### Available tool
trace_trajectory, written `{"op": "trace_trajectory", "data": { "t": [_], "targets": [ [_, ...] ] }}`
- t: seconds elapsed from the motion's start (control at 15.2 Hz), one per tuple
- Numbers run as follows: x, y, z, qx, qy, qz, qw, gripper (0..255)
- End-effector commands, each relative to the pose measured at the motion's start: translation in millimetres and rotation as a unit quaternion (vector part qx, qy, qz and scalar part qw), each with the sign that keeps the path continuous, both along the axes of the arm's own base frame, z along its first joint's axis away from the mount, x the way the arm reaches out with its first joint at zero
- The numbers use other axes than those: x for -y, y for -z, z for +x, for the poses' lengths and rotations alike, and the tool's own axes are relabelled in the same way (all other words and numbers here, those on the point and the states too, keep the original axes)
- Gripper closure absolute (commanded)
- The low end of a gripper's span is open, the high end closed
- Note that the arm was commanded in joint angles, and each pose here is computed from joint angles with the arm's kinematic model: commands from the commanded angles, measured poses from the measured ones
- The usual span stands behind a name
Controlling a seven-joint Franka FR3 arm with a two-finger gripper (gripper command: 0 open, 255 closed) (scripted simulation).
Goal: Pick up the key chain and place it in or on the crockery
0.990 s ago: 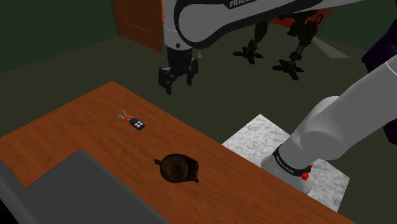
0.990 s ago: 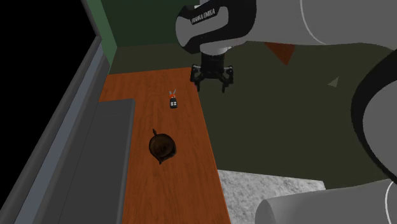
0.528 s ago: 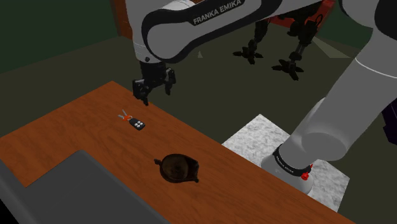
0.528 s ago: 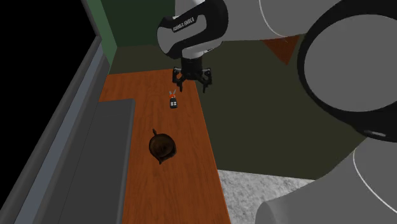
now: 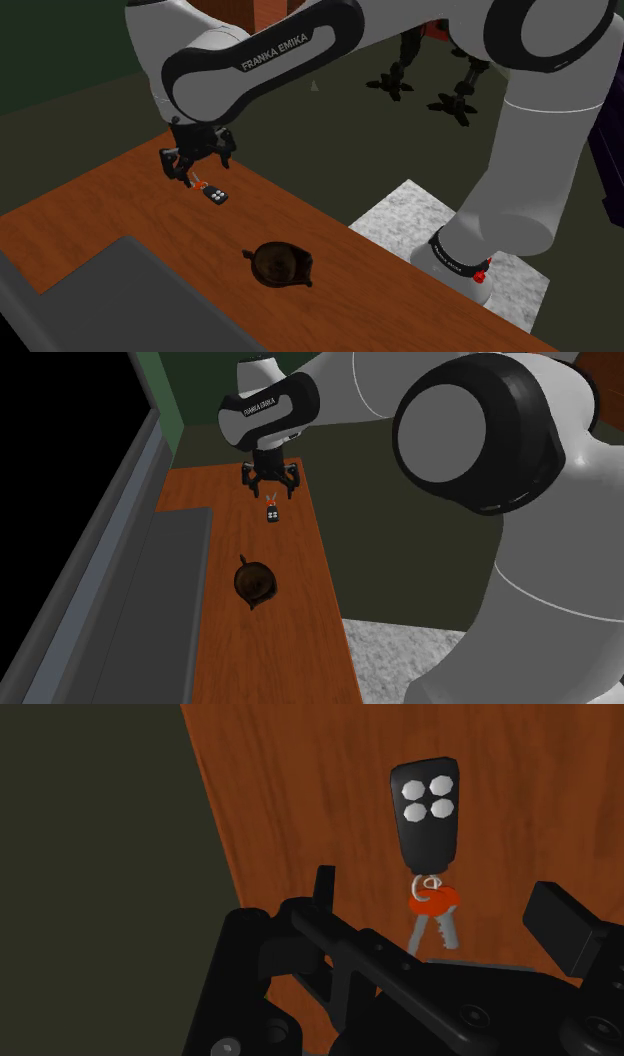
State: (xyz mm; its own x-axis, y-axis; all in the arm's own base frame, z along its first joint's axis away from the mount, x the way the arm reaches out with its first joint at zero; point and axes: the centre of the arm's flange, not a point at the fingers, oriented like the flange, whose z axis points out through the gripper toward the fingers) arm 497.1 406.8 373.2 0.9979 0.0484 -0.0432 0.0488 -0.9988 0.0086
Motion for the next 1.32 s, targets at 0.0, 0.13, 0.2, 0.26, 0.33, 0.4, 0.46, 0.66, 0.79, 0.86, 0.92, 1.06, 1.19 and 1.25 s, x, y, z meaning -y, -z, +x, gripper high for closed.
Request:
{"op": "trace_trajectory", "data": {
  "t": [0.0, 0.13, 0.2, 0.26, 0.33, 0.4, 0.46, 0.66, 0.79, 0.86, 0.92, 1.06, 1.19, 1.25],
  "targets": [
    [-7, 8, 2, 0.000, 0.000, 0.000, 1.0000, 0],
    [-7, 18, 1, 0.000, 0.000, 0.000, 1.0000, 0],
    [-7, 24, 1, 0.000, 0.000, 0.000, 1.0000, 0],
    [-6, 29, 1, 0.000, 0.000, 0.000, 1.0000, 0],
    [-6, 34, 1, 0.000, 0.000, 0.000, 1.0000, 0],
    [-6, 43, 0, 0.000, 0.000, 0.000, 1.0000, 0],
    [-6, 43, 0, 0.000, 0.000, 0.000, 1.0000, 0],
    [-6, 43, 0, 0.000, 0.000, 0.000, 1.0000, 0],
    [-6, 43, 0, 0.000, 0.000, 0.000, 1.0000, 0],
    [-6, 43, 0, 0.000, 0.000, 0.000, 1.0000, 0],
    [-6, 42, 0, 0.000, 0.000, 0.000, 1.0000, 0],
    [-6, 42, 0, 0.000, 0.000, 0.000, 1.0000, 255],
    [-7, 42, -1, 0.000, 0.000, 0.000, 1.0000, 255],
    [-7, 41, 0, 0.000, 0.000, 0.000, 1.0000, 255]
  ]
}}
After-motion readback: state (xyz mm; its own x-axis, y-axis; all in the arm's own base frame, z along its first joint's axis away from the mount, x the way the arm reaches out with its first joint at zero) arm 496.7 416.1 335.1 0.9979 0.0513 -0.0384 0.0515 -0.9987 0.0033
